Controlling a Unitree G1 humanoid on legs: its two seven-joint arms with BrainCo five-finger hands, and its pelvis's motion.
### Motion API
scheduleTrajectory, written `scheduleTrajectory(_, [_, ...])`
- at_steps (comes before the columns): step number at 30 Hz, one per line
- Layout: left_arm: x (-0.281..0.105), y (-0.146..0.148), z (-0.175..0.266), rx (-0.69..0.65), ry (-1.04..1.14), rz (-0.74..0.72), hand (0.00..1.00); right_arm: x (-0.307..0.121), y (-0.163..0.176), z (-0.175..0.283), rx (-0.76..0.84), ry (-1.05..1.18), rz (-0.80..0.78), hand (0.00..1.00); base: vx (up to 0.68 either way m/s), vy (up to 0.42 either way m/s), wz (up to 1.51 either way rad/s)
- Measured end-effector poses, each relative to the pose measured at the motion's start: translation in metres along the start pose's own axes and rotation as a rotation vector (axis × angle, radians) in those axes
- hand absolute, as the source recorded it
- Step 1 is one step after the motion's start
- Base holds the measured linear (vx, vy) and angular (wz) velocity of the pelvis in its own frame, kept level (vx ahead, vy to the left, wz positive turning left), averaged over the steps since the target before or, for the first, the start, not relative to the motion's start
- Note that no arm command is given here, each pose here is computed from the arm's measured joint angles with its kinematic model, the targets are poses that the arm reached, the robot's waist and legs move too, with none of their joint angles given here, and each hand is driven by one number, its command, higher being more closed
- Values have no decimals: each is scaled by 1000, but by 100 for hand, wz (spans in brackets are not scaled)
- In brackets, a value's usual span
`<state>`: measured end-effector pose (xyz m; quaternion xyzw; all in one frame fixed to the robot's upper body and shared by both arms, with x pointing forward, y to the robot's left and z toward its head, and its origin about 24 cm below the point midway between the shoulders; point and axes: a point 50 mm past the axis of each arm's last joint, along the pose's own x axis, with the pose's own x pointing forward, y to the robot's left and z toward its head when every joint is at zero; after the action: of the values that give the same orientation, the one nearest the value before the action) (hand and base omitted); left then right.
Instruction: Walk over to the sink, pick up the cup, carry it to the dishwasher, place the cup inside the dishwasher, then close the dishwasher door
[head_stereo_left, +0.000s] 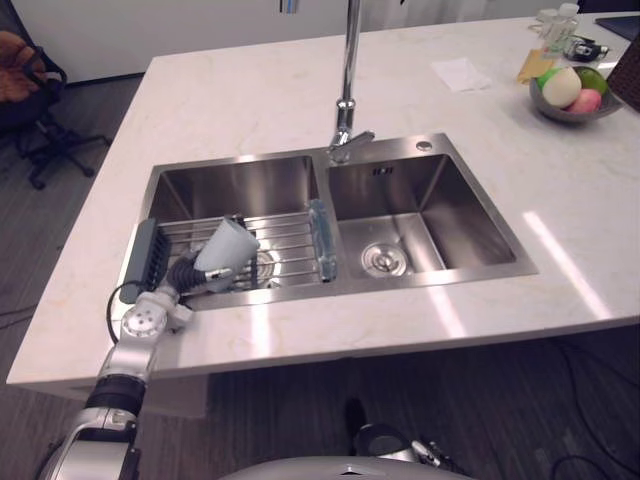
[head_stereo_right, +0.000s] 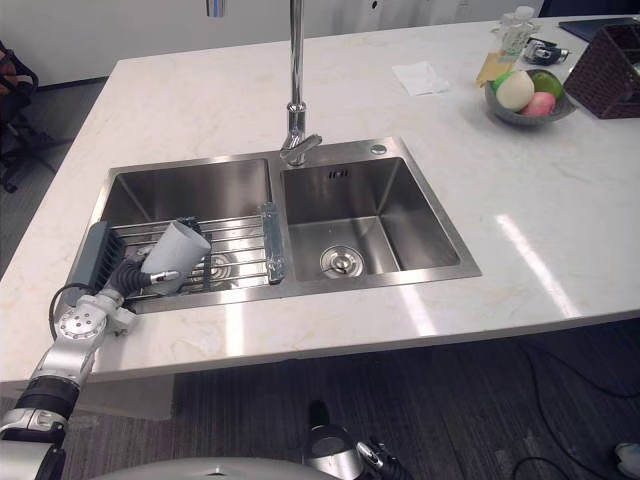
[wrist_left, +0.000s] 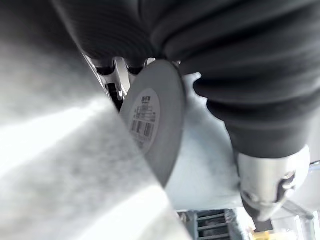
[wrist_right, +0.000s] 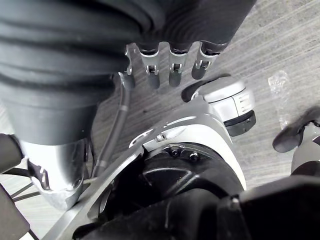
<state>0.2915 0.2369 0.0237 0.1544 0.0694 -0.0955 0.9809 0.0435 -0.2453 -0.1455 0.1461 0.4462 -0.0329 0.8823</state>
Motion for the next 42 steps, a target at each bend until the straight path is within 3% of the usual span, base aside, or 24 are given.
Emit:
scheduleTrajectory(8, [-1,3,5,-263,-102,82,100,0,5,-6,25,3,2,0,-51,-9,1])
scheduleTrajectory(11, [-3,7,4,-490,-159,125,100,0,5,-7,33,2,-2,0,-46,-11,1])
scheduleTrajectory(14, [-6,9,3,-622,-208,169,100,-1,4,-7,35,2,-4,0,-39,-14,2])
scheduleTrajectory(19, [-20,10,3,-710,-300,255,100,-1,7,-11,66,-6,-12,0,-43,-18,8])
scheduleTrajectory(24, [-50,32,12,-604,-410,503,100,-3,7,-15,83,-2,-20,0,-42,-14,8])
scheduleTrajectory(31, [-92,61,69,-252,-702,866,100,-5,7,-19,109,-13,-38,0,-22,4,16])
scheduleTrajectory(42, [-119,68,80,-159,-775,1031,100,-4,10,-19,115,-27,-58,0,-23,4,10])
